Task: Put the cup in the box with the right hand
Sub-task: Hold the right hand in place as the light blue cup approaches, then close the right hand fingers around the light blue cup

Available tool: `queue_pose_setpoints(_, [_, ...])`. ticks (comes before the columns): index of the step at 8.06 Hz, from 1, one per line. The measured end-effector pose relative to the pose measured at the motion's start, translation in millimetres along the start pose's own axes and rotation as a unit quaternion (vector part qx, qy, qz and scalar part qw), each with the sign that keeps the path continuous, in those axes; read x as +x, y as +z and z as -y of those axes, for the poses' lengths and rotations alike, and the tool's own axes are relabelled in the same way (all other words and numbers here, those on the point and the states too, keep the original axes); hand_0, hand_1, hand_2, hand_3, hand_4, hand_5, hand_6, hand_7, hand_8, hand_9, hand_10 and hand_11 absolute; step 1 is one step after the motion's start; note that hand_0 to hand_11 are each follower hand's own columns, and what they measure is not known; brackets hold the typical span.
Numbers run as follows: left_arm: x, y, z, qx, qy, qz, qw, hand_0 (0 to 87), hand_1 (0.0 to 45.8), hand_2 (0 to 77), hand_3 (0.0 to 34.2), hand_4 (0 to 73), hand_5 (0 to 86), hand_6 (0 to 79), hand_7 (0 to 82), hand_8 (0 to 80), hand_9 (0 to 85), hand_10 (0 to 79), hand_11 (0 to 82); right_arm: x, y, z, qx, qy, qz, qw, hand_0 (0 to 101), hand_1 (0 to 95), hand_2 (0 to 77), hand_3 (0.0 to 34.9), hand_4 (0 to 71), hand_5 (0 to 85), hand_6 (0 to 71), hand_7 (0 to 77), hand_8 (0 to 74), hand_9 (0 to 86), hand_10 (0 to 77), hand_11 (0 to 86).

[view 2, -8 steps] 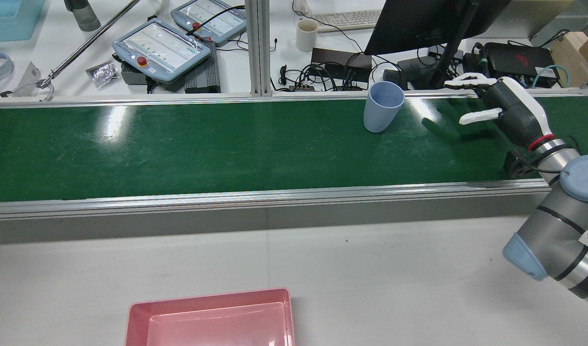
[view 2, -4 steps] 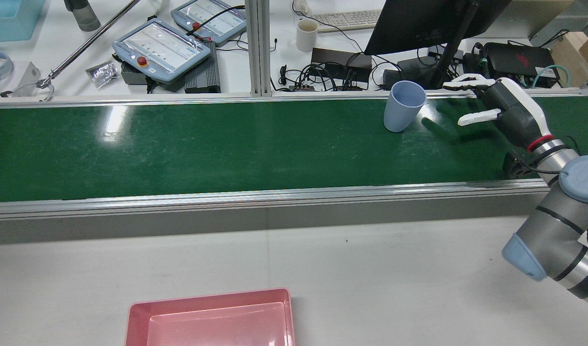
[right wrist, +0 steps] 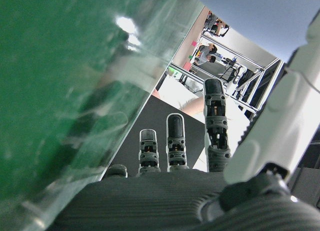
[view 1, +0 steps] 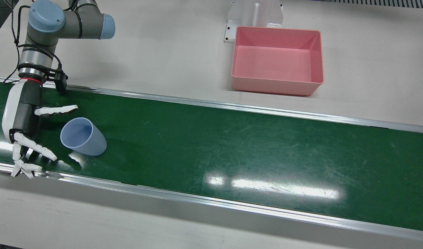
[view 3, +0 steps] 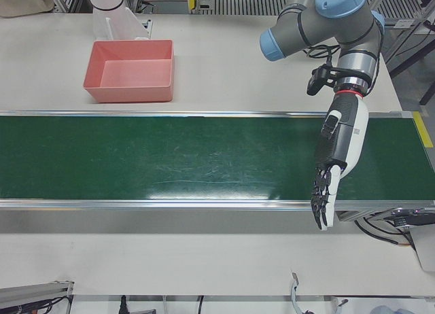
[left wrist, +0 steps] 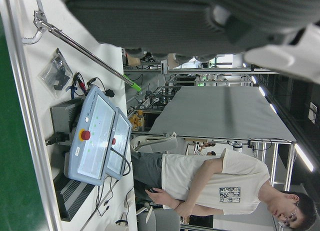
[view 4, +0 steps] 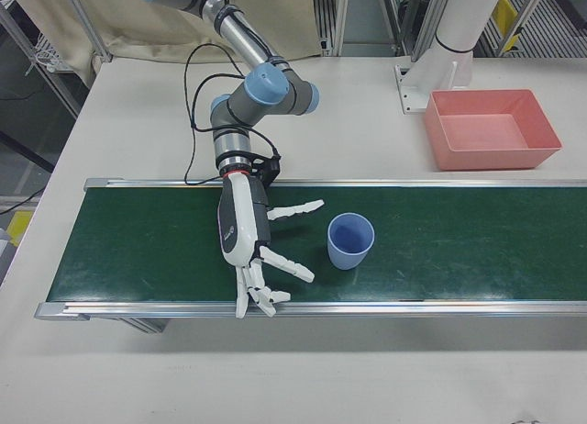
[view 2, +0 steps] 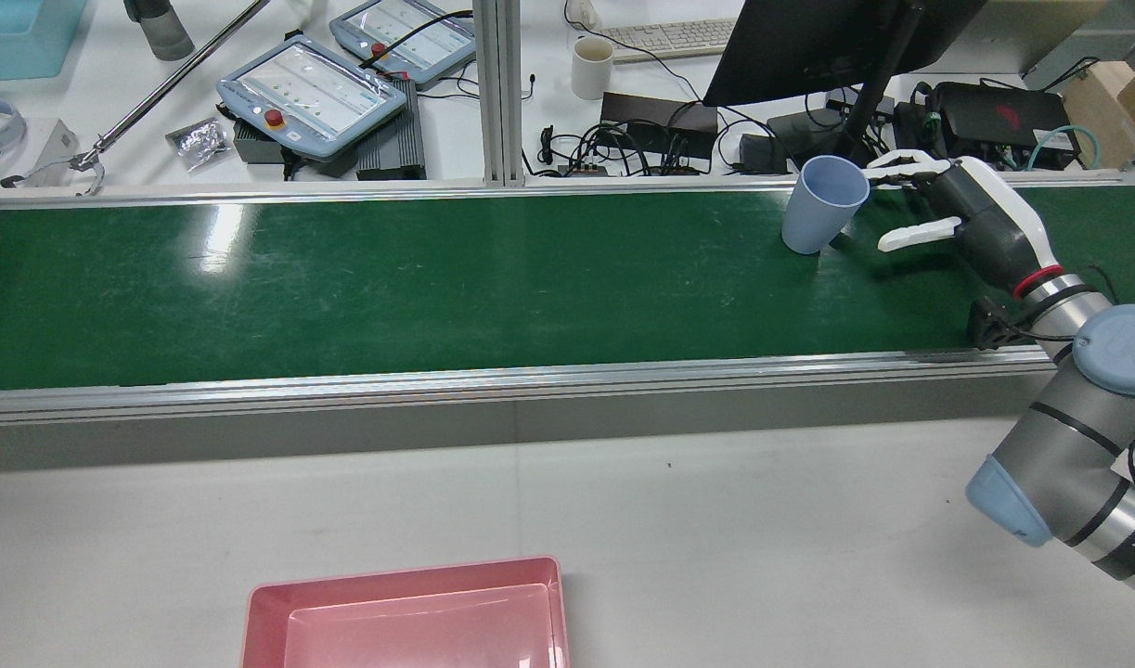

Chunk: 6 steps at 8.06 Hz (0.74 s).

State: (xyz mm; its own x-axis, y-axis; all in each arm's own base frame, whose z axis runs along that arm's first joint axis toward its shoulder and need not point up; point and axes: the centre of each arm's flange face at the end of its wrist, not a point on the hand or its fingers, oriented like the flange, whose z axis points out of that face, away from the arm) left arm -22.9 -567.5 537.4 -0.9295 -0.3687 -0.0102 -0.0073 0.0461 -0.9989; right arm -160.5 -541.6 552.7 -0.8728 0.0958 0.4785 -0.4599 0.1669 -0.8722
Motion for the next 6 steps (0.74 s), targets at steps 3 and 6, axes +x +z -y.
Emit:
queue_pose_setpoints(3, [0, 0, 0, 0.000, 0.000, 0.000, 1.0000, 0.0, 0.5, 0.5, 0.0, 0.0, 0.0, 0.0, 0.0, 0.0, 0.0, 0.0, 0.0, 2, -0.6, 1, 0.001, -0.005, -0.002, 1.0000, 47, 4.4, 1.1, 6.5, 34.9, 2.7, 7.1, 43.1, 8.7, 19.1, 0.5, 1.1])
queue_pose_setpoints(6, [0, 0, 0, 0.000, 0.000, 0.000, 1.0000, 0.0, 0.5, 0.5, 0.0, 0.0, 0.0, 0.0, 0.0, 0.0, 0.0, 0.0, 0.0, -9, -1.0, 10, 0.008, -0.007, 0.007, 0.9999, 46, 4.4, 1.1, 6.6, 33.8, 2.7, 7.6, 43.1, 8.7, 19.1, 0.5, 1.1])
